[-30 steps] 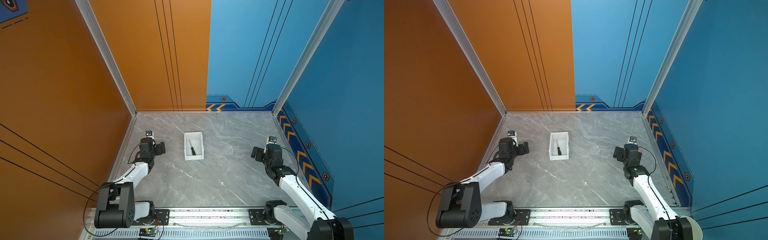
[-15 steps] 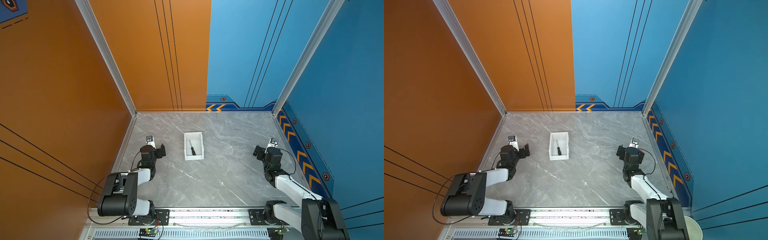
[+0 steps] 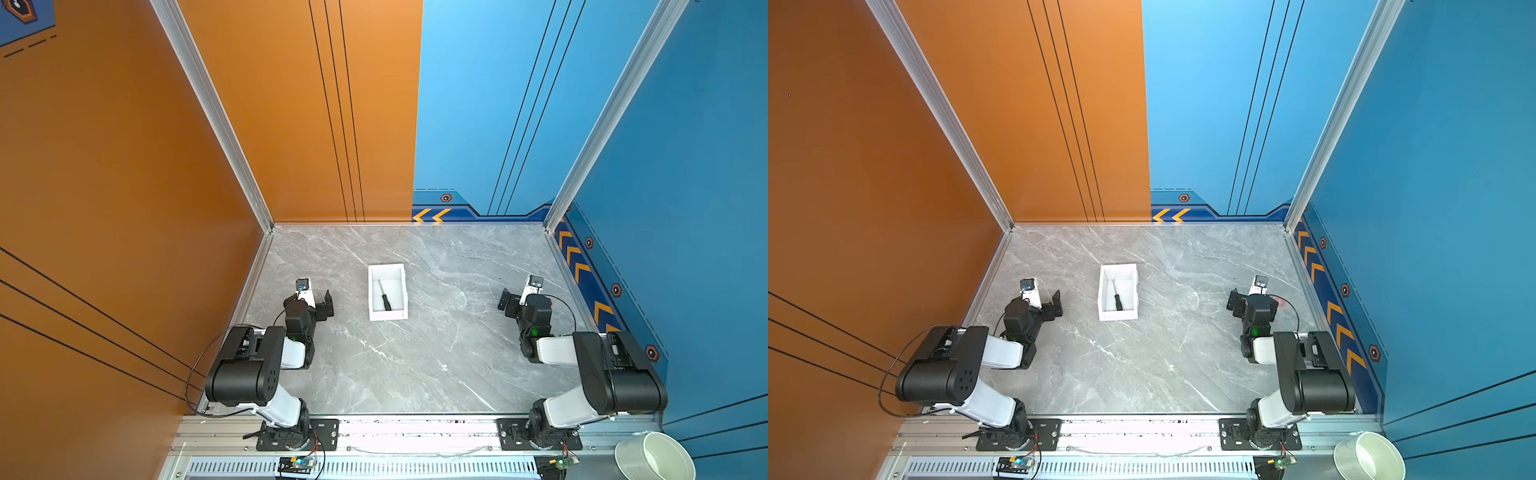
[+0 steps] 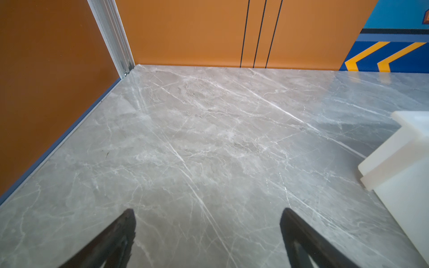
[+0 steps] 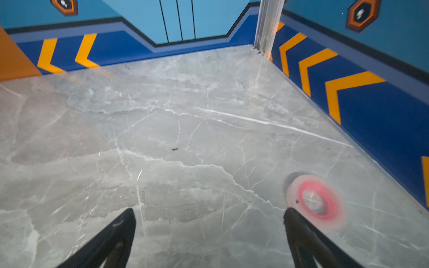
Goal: Put the screwdriver in the bin
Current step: Reset both arms
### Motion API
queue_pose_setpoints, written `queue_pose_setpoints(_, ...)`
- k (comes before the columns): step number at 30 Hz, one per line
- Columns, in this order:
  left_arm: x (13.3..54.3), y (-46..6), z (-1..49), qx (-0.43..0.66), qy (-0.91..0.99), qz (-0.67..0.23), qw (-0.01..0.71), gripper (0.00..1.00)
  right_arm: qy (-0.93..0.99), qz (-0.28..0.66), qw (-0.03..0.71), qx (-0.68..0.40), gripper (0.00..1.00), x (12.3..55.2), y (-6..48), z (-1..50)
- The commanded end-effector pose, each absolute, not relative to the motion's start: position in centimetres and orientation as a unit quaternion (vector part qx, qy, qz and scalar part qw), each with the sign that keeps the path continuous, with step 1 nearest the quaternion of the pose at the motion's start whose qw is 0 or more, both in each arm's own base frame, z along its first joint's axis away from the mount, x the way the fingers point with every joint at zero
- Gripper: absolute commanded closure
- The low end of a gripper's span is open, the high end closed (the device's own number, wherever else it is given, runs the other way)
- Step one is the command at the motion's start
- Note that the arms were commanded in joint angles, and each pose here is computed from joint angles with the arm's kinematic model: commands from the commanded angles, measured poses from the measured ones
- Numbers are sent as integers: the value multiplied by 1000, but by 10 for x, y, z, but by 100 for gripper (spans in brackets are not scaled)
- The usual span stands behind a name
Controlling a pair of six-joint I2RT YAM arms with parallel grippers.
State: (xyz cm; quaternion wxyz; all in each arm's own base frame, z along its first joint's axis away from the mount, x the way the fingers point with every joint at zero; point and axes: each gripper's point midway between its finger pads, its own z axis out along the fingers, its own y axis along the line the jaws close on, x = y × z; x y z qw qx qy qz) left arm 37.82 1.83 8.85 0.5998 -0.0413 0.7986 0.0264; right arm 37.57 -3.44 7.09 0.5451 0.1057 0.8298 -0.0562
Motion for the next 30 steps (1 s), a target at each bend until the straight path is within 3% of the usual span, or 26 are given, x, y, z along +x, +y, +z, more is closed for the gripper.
queue_pose_setpoints(1, 380, 12, 98, -24, 786, 21, 618, 2, 809, -41, 581, 79, 0, 392, -24, 94)
queue_pose_setpoints(30, 388, 2, 95, 5, 799, 15, 602, 2, 811, -47, 578, 70, 0, 393, -20, 93)
